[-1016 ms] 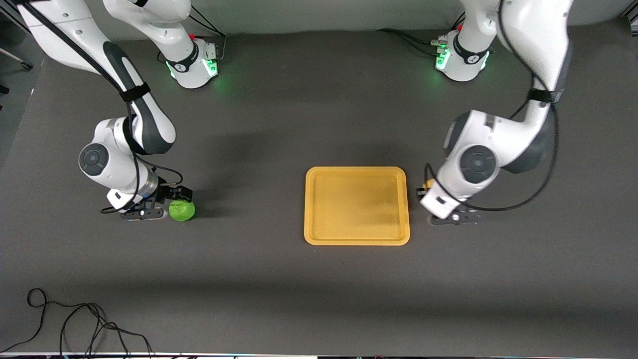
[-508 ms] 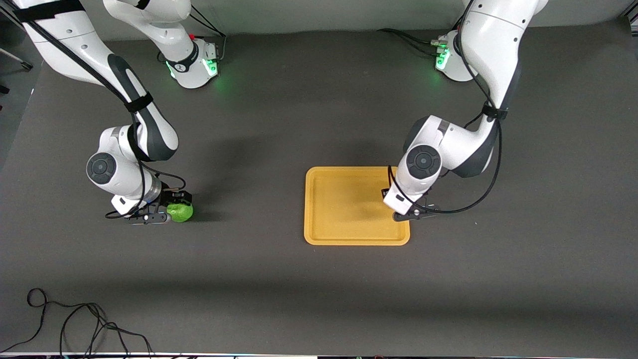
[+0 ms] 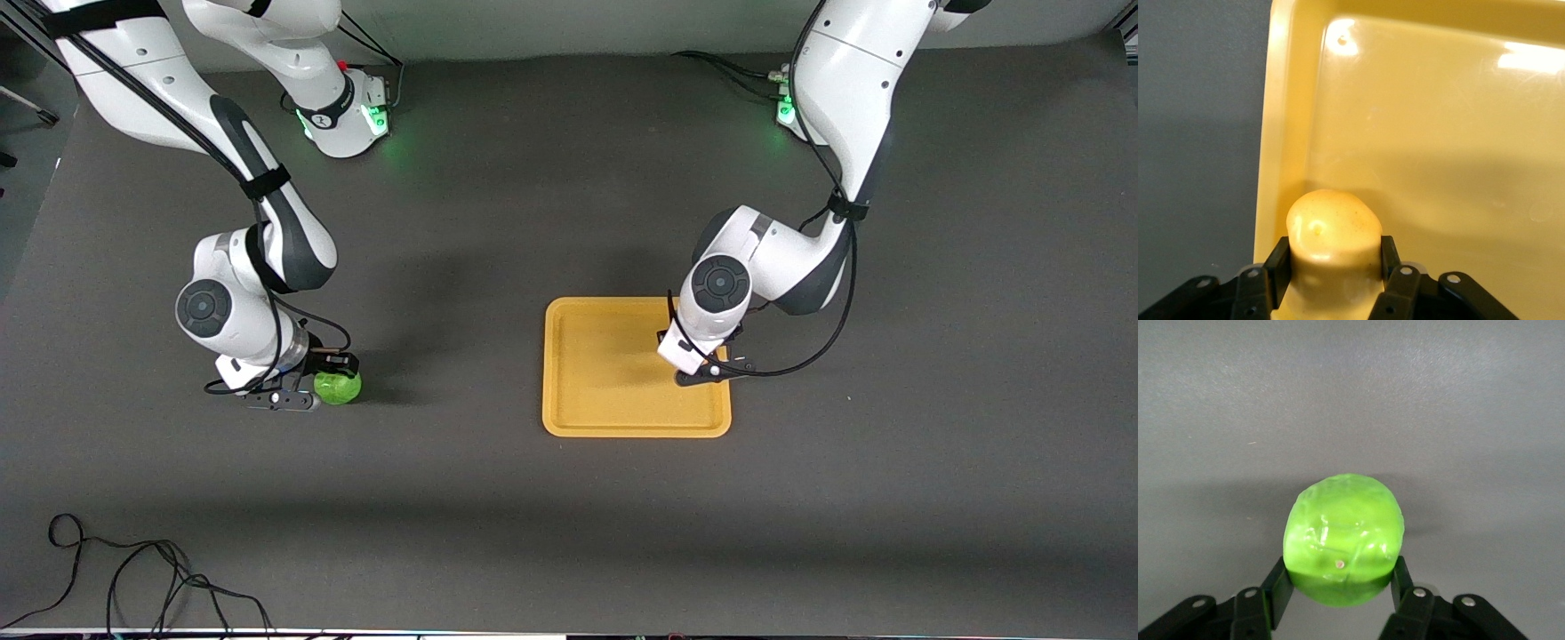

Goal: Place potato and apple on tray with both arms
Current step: 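Carry the potato onto the tray while the right gripper grasps the apple, then release the potato on the tray while the right gripper carries the apple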

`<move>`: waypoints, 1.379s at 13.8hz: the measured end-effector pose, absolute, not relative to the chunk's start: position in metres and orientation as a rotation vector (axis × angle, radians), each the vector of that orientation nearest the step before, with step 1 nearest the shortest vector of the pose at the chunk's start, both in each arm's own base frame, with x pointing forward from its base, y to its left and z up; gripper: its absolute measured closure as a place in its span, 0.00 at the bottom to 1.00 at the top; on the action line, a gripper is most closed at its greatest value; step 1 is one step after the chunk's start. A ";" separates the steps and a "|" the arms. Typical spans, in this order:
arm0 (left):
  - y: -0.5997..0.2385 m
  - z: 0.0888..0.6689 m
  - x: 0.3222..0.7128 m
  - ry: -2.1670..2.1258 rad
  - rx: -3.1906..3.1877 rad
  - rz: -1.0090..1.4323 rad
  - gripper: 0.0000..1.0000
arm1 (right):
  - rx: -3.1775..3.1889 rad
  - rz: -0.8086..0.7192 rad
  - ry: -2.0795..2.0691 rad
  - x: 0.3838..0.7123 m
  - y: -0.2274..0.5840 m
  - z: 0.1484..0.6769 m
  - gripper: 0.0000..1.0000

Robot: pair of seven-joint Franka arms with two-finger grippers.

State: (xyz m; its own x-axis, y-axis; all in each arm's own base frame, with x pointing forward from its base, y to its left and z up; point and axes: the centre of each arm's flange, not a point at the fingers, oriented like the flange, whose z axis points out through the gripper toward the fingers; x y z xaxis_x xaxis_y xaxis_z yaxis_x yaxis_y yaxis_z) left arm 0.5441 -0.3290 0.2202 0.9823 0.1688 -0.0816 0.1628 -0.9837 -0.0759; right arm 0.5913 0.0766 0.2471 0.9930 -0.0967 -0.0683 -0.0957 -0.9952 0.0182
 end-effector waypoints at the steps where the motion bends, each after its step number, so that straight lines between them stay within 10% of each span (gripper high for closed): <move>1: -0.328 0.221 0.545 -0.259 -3.059 0.132 0.35 | 3.109 -0.143 -0.160 0.598 0.085 0.263 0.36; 5: -0.326 0.240 0.556 -0.279 -3.073 0.090 0.00 | 3.106 -0.137 -0.211 0.608 0.181 0.328 0.36; 19: -0.083 0.534 0.541 0.137 -3.019 0.106 0.00 | 3.321 0.013 -0.326 0.553 0.509 0.257 0.36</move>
